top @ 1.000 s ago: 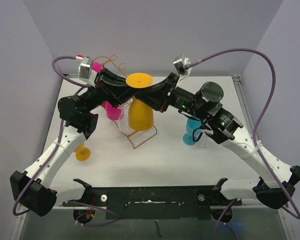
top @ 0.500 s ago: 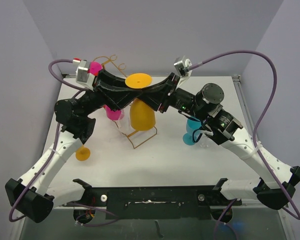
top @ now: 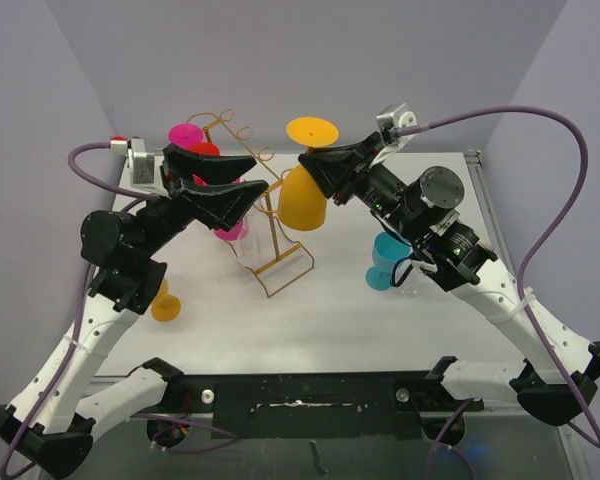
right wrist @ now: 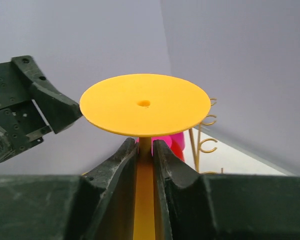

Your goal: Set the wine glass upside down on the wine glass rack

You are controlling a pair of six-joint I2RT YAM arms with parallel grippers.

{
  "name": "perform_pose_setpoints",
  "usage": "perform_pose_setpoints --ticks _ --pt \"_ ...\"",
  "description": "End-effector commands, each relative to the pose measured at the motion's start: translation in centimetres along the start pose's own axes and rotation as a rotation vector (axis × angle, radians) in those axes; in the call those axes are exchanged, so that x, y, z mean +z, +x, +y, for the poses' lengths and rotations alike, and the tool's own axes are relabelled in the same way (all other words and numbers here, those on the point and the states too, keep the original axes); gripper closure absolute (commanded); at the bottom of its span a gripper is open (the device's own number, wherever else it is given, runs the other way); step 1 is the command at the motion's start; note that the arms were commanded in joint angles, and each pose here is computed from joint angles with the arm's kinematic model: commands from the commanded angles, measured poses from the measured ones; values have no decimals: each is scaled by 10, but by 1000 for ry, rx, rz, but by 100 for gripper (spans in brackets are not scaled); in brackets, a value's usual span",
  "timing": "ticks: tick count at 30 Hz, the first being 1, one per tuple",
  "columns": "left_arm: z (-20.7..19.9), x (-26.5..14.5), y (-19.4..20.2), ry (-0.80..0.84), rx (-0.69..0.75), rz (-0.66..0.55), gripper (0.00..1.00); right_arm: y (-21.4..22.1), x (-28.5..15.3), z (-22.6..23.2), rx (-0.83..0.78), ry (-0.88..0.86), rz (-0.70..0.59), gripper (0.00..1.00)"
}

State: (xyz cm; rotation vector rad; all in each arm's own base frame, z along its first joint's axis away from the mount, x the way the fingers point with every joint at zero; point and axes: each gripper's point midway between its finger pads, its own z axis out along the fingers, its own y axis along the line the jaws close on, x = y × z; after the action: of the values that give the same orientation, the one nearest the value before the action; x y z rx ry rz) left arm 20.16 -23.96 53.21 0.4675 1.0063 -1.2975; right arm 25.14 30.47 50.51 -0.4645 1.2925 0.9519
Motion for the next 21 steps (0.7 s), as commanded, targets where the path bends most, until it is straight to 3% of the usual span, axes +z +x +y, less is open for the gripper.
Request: perform_pose_setpoints --ticks 1,12,21 --pt "19 -14 -27 -196 167 -45 44 -47 -9 -24 -121 136 -139 100" --pt "29 -46 -45 -369 284 -80 43 -73 9 -84 -234 255 -184 100" --pt "54 -71 -48 -542 377 -69 43 -54 53 -155 -283 223 -145 100"
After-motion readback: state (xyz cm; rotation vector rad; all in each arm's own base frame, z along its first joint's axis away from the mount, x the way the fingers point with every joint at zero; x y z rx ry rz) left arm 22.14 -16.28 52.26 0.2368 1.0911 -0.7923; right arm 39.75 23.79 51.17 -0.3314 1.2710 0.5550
